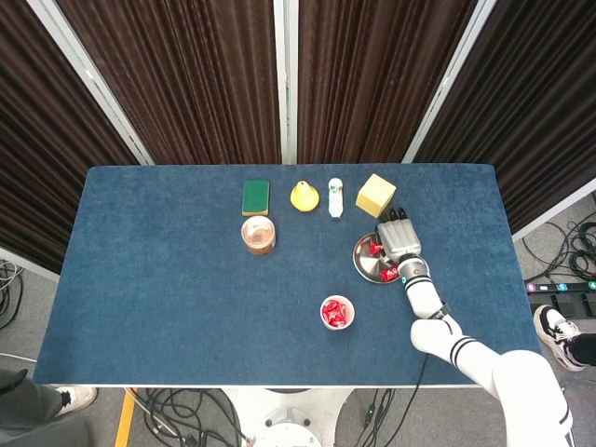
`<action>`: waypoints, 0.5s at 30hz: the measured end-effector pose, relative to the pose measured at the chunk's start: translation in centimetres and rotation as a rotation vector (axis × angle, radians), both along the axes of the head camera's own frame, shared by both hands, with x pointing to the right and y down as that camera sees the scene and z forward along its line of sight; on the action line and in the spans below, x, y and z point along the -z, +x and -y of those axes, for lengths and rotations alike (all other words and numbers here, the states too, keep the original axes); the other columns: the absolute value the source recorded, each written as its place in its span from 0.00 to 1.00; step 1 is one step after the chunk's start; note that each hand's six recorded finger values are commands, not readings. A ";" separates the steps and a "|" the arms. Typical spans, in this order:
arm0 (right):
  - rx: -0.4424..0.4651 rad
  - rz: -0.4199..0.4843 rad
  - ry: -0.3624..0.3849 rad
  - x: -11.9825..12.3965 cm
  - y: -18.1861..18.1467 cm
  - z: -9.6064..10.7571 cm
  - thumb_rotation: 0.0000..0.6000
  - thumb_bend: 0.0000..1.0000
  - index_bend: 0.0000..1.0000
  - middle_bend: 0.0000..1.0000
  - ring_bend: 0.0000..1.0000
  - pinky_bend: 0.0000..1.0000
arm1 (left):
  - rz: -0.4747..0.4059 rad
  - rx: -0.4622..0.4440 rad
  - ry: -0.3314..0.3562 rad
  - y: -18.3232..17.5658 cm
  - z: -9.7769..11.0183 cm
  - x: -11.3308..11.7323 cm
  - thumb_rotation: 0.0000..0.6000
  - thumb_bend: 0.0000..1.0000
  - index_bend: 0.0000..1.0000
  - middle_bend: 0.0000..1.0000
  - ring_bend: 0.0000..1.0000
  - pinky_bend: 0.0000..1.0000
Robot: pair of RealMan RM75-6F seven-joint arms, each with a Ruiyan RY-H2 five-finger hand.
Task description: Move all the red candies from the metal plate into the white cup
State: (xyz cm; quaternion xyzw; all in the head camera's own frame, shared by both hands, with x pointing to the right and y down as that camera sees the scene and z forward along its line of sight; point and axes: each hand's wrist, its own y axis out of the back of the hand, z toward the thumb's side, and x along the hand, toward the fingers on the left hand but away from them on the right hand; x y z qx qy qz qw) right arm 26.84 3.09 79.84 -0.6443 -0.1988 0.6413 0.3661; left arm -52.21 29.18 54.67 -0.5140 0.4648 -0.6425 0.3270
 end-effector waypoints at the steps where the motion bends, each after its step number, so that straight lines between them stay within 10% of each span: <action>1: 0.001 0.003 0.001 0.0 -0.1 0.0 1.00 0.33 0.55 0.17 0.00 0.00 | 0.000 0.000 0.001 0.0 0.0 0.0 1.00 0.07 0.18 0.11 0.08 0.15; 15: 0.100 0.224 0.048 6.1 -3.4 -2.2 1.00 0.33 0.56 0.16 0.00 0.00 | 0.000 -0.012 0.011 0.3 0.2 0.3 1.00 0.07 0.18 0.11 0.08 0.15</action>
